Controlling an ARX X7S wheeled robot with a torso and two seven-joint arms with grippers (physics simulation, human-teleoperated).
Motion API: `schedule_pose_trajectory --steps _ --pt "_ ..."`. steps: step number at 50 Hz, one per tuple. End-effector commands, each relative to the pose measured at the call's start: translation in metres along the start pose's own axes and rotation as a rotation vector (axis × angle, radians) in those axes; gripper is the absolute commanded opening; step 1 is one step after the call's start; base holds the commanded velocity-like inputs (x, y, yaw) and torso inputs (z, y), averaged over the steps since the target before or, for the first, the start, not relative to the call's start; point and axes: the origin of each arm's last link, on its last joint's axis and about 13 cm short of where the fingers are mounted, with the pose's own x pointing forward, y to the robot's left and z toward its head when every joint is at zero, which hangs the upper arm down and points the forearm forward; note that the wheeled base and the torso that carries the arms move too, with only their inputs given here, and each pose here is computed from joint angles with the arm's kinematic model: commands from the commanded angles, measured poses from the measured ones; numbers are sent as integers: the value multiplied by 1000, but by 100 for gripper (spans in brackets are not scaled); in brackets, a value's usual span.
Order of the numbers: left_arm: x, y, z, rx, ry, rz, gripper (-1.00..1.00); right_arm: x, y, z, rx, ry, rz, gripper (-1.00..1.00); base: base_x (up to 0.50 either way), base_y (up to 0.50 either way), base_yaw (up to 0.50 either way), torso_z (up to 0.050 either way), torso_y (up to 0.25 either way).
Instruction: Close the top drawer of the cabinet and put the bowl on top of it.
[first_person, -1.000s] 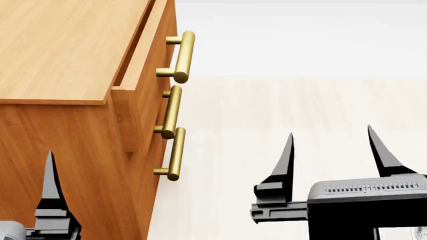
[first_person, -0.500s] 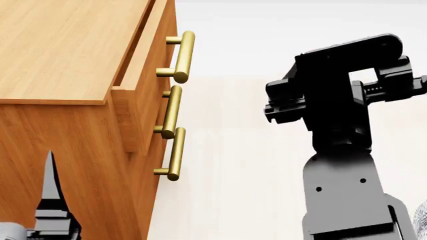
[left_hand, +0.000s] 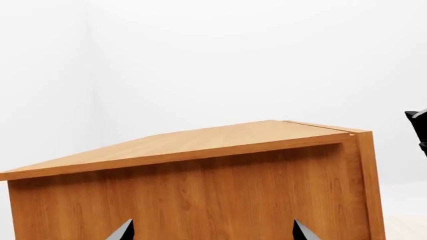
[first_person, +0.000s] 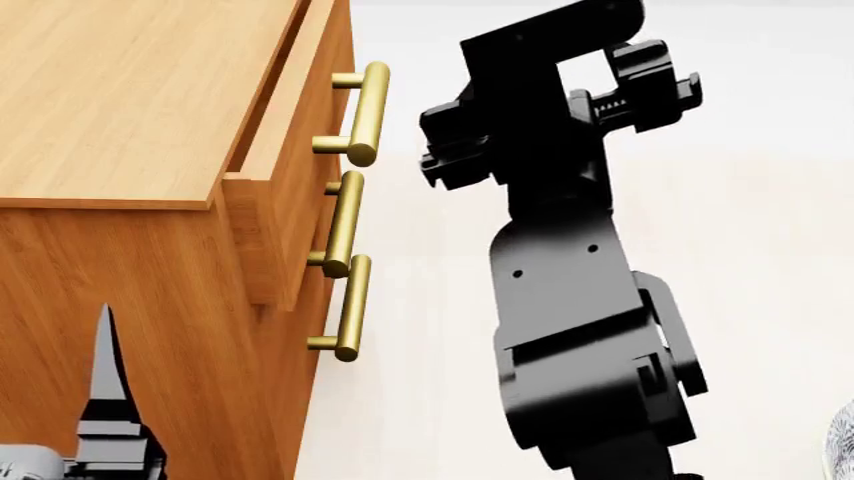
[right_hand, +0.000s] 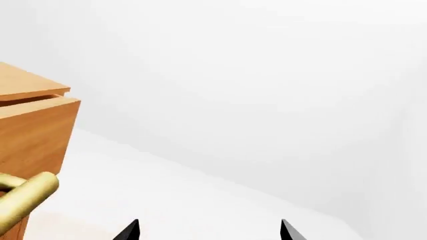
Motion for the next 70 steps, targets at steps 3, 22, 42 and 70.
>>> schedule_pose_trajectory --steps 3,22,42,70 --pt "0 1 -1 7 1 1 100 6 33 0 16 -12 88 100 0 0 0 0 0" --pt "1 4 -4 17 11 12 100 6 62 -6 34 -53 204 100 0 0 0 0 0" --pt "1 4 -8 25 22 14 100 -3 86 -7 90 -81 292 100 0 0 0 0 0" --pt "1 5 -7 32 24 20 100 -4 39 15 -4 -111 191 100 0 0 0 0 0"
